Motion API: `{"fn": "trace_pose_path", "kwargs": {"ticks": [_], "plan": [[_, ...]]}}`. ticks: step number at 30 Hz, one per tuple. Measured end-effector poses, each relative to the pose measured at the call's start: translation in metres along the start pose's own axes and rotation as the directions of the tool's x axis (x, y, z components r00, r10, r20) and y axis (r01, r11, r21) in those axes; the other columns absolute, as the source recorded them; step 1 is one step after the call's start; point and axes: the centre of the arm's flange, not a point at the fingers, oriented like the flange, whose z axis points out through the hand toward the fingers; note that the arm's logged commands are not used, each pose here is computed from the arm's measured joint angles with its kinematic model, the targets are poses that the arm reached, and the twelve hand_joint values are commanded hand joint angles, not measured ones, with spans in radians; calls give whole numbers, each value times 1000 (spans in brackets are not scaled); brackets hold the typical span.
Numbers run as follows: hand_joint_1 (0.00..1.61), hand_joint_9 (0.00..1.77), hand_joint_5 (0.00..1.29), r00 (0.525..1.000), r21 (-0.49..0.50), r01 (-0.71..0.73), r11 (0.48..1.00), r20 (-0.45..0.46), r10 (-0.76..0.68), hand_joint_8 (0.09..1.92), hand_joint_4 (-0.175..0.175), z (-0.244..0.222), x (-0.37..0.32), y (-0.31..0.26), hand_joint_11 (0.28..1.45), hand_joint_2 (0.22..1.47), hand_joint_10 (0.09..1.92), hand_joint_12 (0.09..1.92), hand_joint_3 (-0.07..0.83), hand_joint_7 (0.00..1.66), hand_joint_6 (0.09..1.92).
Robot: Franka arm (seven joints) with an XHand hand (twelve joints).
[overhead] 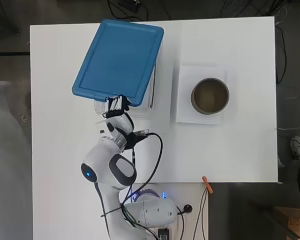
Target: Teleoperate dual arm-hand system to remove items from a box
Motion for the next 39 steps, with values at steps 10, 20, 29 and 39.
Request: {"fn": "trace_pose_path", "kwargs": {"ticks": [10, 20, 29, 39], "plan": [[1010, 1070, 955, 979, 1, 134, 991, -157, -132, 1920, 175, -35, 31, -38, 713, 1126, 1920, 1729, 2, 1018, 1048], [989, 816, 907, 815, -72, 450, 890, -374, -442, 1920, 175, -142, 112, -112, 546, 1147, 1838, 1259, 1, 801, 1118], [419, 729, 562, 924, 144, 261, 955, -323, -204, 87, 57, -118, 57, -52, 614, 1082, 87, 87, -4, 699, 87], [395, 660, 549, 980, 517, -194, 834, 67, 186, 87, 64, 5, -65, 105, 560, 1065, 87, 87, -2, 650, 87]]}}
